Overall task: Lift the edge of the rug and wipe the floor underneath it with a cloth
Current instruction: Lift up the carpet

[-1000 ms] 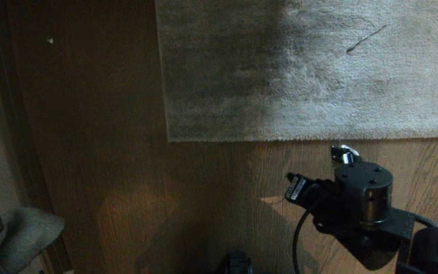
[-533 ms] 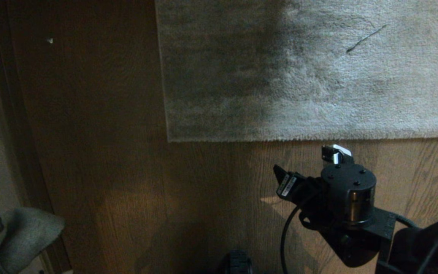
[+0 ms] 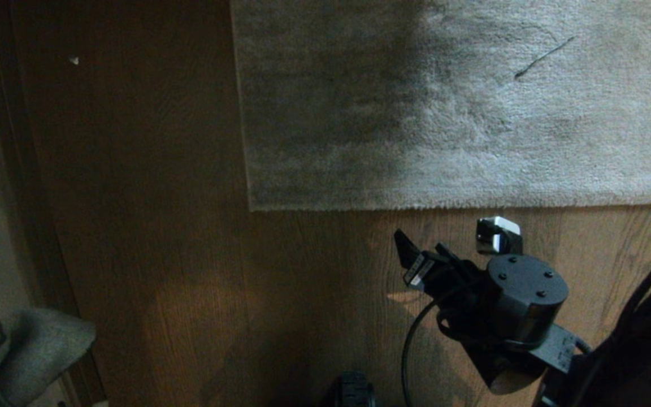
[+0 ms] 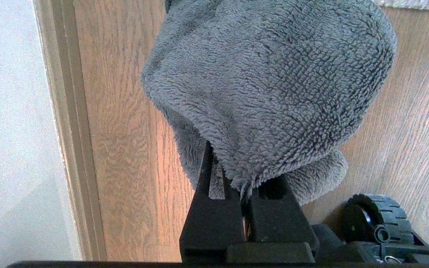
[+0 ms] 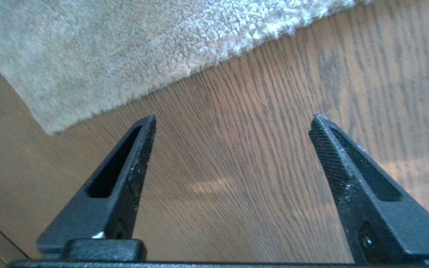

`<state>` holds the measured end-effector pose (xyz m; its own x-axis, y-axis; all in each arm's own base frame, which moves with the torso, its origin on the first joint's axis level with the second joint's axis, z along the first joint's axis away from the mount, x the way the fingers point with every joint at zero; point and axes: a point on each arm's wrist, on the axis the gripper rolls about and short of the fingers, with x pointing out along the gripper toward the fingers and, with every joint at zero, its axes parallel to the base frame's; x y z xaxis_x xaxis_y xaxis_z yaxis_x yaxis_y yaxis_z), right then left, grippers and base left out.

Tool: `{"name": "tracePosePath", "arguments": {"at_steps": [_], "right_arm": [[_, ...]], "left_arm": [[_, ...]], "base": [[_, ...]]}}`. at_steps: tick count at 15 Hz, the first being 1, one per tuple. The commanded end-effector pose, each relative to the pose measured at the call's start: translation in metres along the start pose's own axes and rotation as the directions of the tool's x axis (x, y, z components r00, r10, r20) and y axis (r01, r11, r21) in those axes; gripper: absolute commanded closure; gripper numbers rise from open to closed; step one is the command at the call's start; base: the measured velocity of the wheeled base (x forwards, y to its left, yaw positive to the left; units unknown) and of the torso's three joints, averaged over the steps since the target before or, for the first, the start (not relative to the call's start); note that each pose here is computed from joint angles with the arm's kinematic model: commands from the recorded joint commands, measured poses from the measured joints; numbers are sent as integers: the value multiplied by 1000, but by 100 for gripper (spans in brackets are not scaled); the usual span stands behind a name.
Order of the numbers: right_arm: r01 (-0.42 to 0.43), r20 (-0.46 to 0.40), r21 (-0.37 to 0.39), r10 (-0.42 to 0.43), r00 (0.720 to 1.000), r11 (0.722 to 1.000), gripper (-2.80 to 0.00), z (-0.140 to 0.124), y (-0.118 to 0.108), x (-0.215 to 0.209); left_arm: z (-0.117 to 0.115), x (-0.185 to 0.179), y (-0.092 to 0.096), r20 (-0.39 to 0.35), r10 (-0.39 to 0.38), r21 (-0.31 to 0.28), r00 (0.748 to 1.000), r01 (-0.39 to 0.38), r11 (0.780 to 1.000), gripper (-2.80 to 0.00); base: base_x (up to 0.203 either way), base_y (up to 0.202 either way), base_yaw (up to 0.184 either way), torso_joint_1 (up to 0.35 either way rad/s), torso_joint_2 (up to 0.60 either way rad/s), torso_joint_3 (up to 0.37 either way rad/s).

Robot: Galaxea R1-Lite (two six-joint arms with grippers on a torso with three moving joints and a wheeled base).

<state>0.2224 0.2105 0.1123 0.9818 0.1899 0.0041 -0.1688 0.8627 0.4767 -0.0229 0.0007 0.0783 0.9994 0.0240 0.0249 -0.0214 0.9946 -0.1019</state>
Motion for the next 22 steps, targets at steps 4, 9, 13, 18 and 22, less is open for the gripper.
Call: {"name": "tracePosePath", "arguments": {"at_steps": [4, 9, 13, 18, 22], "right_arm": [[8, -3, 0, -8, 1000, 1000, -280, -25, -5, 10], [15, 10, 6, -15, 1000, 1000, -280, -35, -2, 25], [36, 68, 13, -37, 997, 999, -280, -27, -4, 44], [49, 146, -3, -48, 988, 999, -280, -16, -4, 68], [37, 190, -16, -33, 981, 999, -280, -10, 4, 79]], "left_arm": [[0, 0, 0, 0, 1, -1, 1000, -1, 1000, 0], [0, 0, 0, 1, 0, -1, 1000, 0, 1000, 0], [0, 0, 0, 0, 2, -1, 1000, -2, 1000, 0], [0, 0, 0, 1, 0, -1, 1000, 0, 1000, 0], [0, 0, 0, 0, 0, -1, 1000, 0, 1000, 0]], "base": [[0, 0, 0, 0, 0, 0], [0, 0, 0, 0, 0, 0], [0, 0, 0, 0, 0, 0], [0, 0, 0, 0, 0, 0], [0, 0, 0, 0, 0, 0]]}}
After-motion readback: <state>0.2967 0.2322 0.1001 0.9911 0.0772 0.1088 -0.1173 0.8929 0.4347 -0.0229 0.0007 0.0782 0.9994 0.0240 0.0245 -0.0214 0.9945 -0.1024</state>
